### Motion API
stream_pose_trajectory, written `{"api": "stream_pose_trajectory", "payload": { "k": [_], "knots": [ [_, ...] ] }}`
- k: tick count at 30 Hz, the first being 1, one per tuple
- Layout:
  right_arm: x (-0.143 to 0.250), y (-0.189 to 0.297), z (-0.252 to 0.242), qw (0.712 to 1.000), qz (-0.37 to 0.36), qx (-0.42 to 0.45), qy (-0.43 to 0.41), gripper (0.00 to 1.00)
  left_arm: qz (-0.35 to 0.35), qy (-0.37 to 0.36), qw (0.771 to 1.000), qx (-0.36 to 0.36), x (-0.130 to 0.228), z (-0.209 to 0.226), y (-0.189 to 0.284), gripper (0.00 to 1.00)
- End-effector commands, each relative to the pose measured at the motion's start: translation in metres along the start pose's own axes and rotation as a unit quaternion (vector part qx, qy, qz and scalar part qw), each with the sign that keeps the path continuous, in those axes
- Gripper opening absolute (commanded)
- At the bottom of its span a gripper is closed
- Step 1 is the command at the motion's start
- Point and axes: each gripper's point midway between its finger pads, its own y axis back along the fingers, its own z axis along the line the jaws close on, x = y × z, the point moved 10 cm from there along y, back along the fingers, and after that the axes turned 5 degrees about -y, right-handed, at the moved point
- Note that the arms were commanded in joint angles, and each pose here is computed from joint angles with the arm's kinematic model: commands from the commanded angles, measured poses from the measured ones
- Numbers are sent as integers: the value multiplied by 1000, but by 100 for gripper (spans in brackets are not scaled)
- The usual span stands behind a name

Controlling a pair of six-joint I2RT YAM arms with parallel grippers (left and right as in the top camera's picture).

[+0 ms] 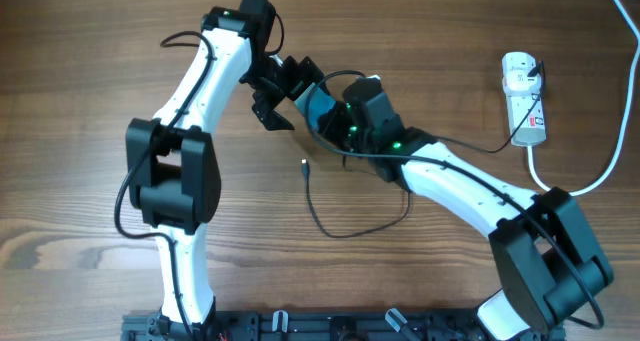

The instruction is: Plug charger to phone and switch on socket

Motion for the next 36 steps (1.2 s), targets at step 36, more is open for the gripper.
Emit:
{"api": "stream_pose_trajectory", "payload": {
  "k": [36],
  "knots": [
    [-79,88,-39,968,29,-247,-45,4,-303,-85,867,386,79,76,18,100]
  ]
}}
